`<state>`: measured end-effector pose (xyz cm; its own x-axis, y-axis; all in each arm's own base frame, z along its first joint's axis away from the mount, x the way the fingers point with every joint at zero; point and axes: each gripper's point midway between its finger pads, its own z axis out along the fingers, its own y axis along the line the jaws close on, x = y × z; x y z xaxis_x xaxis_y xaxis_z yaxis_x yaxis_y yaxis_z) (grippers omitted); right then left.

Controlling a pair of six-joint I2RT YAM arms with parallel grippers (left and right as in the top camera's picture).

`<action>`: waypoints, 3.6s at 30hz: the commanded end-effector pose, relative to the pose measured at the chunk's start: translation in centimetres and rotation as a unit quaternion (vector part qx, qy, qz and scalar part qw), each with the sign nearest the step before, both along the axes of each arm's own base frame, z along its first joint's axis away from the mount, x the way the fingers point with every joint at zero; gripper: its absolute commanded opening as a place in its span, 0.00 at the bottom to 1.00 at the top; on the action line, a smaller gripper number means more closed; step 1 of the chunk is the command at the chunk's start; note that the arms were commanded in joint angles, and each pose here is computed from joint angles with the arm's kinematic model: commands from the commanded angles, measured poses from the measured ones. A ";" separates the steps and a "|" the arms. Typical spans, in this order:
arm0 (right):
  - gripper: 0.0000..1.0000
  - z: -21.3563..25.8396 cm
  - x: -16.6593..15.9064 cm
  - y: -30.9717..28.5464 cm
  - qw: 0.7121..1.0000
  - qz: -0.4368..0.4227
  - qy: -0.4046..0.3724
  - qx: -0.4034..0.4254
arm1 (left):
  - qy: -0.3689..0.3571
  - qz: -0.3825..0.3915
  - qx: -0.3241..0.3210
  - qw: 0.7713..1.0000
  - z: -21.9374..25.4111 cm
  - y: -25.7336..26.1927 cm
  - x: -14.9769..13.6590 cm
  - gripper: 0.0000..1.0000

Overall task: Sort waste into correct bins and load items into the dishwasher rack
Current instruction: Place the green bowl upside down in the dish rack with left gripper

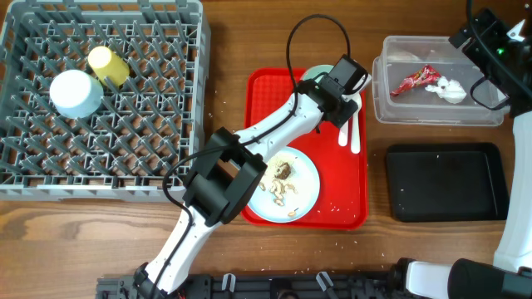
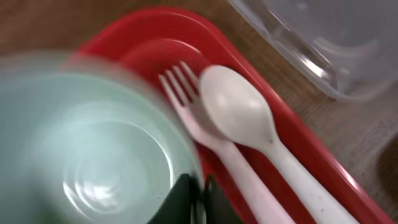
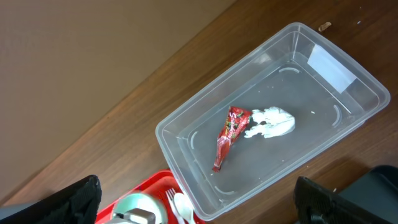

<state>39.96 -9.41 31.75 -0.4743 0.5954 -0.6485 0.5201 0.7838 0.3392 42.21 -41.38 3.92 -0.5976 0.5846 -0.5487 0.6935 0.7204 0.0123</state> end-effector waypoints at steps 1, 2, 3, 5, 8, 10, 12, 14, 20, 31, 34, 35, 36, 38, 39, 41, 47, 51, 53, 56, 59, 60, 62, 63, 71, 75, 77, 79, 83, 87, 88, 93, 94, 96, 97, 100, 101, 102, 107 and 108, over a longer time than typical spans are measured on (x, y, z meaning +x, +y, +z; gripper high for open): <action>1.00 0.3 -0.2 -0.4 1.000 -0.010 -0.004 -0.004 | 0.004 0.046 -0.036 0.998 2.6 0.2 0.4 0.04; 1.00 0.3 -0.2 -0.4 1.000 -0.010 -0.004 -0.004 | 0.001 0.062 -0.052 0.997 4.2 0.5 0.8 0.04; 1.00 0.3 -0.2 -0.4 1.000 -0.010 -0.004 -0.004 | 0.001 0.097 -0.082 0.992 7.0 1.2 1.3 0.04; 1.00 0.3 -0.2 -0.4 1.000 -0.010 -0.004 -0.004 | 0.001 0.145 -0.125 0.982 11.1 2.8 2.0 0.04; 1.00 0.3 -0.2 -0.4 1.000 -0.010 -0.004 -0.004 | 0.055 0.250 -0.227 0.940 19.8 9.5 2.3 0.04; 1.00 0.3 -0.2 -0.4 1.000 -0.010 -0.004 -0.004 | 0.108 0.325 -0.257 0.904 22.8 16.6 1.8 0.04; 1.00 0.3 -0.2 -0.4 1.000 -0.010 -0.004 -0.004 | 0.143 0.380 -0.280 0.870 24.2 23.8 1.8 0.04; 1.00 0.3 -0.2 -0.4 1.000 -0.010 -0.004 -0.004 | 0.190 0.430 -0.323 0.821 24.3 31.2 2.1 0.04; 1.00 0.3 -0.2 -0.4 1.000 -0.010 -0.004 -0.004 | 0.275 0.471 -0.506 0.668 22.0 47.2 -0.4 0.04; 1.00 0.3 -0.2 -0.4 1.000 -0.010 -0.004 -0.004 | 0.288 0.457 -0.614 0.576 15.3 53.3 -3.5 0.04; 1.00 0.3 -0.2 -0.4 1.000 -0.010 -0.004 -0.004 | 0.268 0.482 -0.618 0.560 15.1 55.9 -4.4 0.04; 1.00 0.3 -0.2 -0.4 1.000 -0.010 -0.004 -0.004 | 0.263 0.490 -0.618 0.556 14.9 56.6 -4.6 0.04; 1.00 0.3 -0.2 -0.4 1.000 -0.010 -0.004 -0.004 | 0.260 0.505 -0.613 0.549 14.5 57.3 -5.0 0.04; 1.00 0.3 -0.2 -0.4 1.000 -0.010 -0.004 -0.004 | 0.260 0.526 -0.598 0.546 13.7 57.8 -5.4 0.04; 1.00 0.3 -0.2 -0.4 1.000 -0.010 -0.004 -0.004 | 0.261 0.532 -0.593 0.545 13.4 57.9 -5.4 0.04; 1.00 0.3 -0.2 -0.4 1.000 -0.010 -0.004 -0.004 | 0.260 0.536 -0.589 0.546 13.3 57.9 -5.4 0.04; 1.00 0.3 -0.2 -0.4 1.000 -0.010 -0.004 -0.004 | 0.225 0.373 -0.693 0.574 19.6 56.8 -4.7 0.04; 1.00 0.3 -0.2 -0.4 1.000 -0.010 -0.004 -0.004 | 0.223 0.405 -0.672 0.579 18.2 57.1 -4.3 0.04; 1.00 0.3 -0.2 -0.4 1.000 -0.010 -0.004 -0.004 | 0.231 0.422 -0.656 0.581 17.0 56.5 -4.1 0.04; 1.00 0.3 -0.2 -0.4 1.000 -0.010 -0.004 -0.004 | 0.241 0.441 -0.634 0.588 15.6 55.7 -3.6 0.04; 1.00 0.3 -0.2 -0.4 1.000 -0.010 -0.004 -0.004 | 0.231 0.490 -0.595 0.593 13.7 56.7 -3.5 0.04; 1.00 0.3 -0.2 -0.4 1.000 -0.010 -0.004 -0.004 | 0.229 0.496 -0.591 0.593 13.5 56.9 -3.6 0.04; 1.00 0.3 -0.2 -0.4 1.000 -0.010 -0.004 -0.004 | 0.228 0.505 -0.583 0.594 13.1 57.2 -3.6 0.04; 1.00 0.3 -0.2 -0.4 1.000 -0.010 -0.004 -0.004 | 0.229 0.506 -0.584 0.592 13.0 57.2 -3.6 0.04; 1.00 0.3 -0.2 -0.4 1.000 -0.010 -0.004 -0.004 | 0.191 0.578 -0.499 0.617 10.3 60.3 -5.3 0.04; 1.00 0.3 -0.2 -0.4 1.000 -0.010 -0.004 -0.004 | 0.173 0.685 -0.400 0.584 8.8 64.1 -9.5 0.42; 1.00 0.3 -0.2 -0.4 1.000 -0.010 -0.004 -0.004 | 0.153 0.709 -0.372 0.579 9.9 65.0 -10.7 0.75; 1.00 0.3 -0.2 -0.4 1.000 -0.010 -0.004 -0.004 | 0.128 0.733 -0.343 0.574 11.9 65.5 -11.7 0.99; 1.00 0.3 -0.2 -0.4 1.000 -0.010 -0.004 -0.004 | 0.077 0.678 -0.328 0.654 17.2 60.6 -9.7 0.15; 1.00 0.3 -0.2 -0.4 1.000 -0.010 -0.004 -0.004 | 0.056 0.696 -0.154 0.700 14.1 56.8 -5.8 0.04; 1.00 0.3 -0.2 -0.4 1.000 -0.010 -0.004 -0.004 | 0.045 0.717 -0.113 0.687 13.3 57.1 -5.8 0.04; 1.00 0.3 -0.2 -0.4 1.000 -0.010 -0.004 -0.004 | 0.069 0.749 -0.019 0.659 7.4 58.6 -5.0 0.04; 1.00 0.3 -0.2 -0.4 1.000 -0.010 -0.004 -0.004 | 0.084 0.753 -0.011 0.653 6.3 58.9 -5.4 0.04; 1.00 0.3 -0.2 -0.4 1.000 -0.010 -0.004 -0.004 | 0.099 0.771 -0.007 0.629 5.6 59.9 -6.6 0.04; 1.00 0.3 -0.2 -0.4 1.000 -0.010 -0.004 -0.004 | 0.102 0.780 -0.007 0.618 5.6 60.6 -7.2 0.04; 1.00 0.3 -0.2 -0.4 1.000 -0.010 -0.004 -0.004 | 0.111 0.826 -0.023 0.553 6.8 62.9 -10.7 0.04; 1.00 0.3 -0.2 -0.4 1.000 -0.010 -0.004 -0.004 | 0.106 0.835 -0.031 0.539 7.7 63.6 -11.5 0.04; 1.00 0.3 -0.2 -0.4 1.000 -0.010 -0.004 -0.004 | 0.102 0.841 -0.055 0.528 8.7 63.8 -12.1 0.04; 1.00 0.3 -0.2 -0.4 1.000 -0.010 -0.004 -0.004 | 0.055 0.767 -0.231 0.596 17.7 57.8 -10.3 0.04; 1.00 0.3 -0.2 -0.4 1.000 -0.010 -0.004 -0.004 | 0.049 0.740 -0.267 0.616 19.6 55.9 -10.0 0.06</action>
<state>39.95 -9.41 31.73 -0.4748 0.5955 -0.6481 0.5204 0.7838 0.3390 31.07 19.66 18.45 -0.2663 -0.8891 -0.3722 -0.8881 0.3764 -0.2637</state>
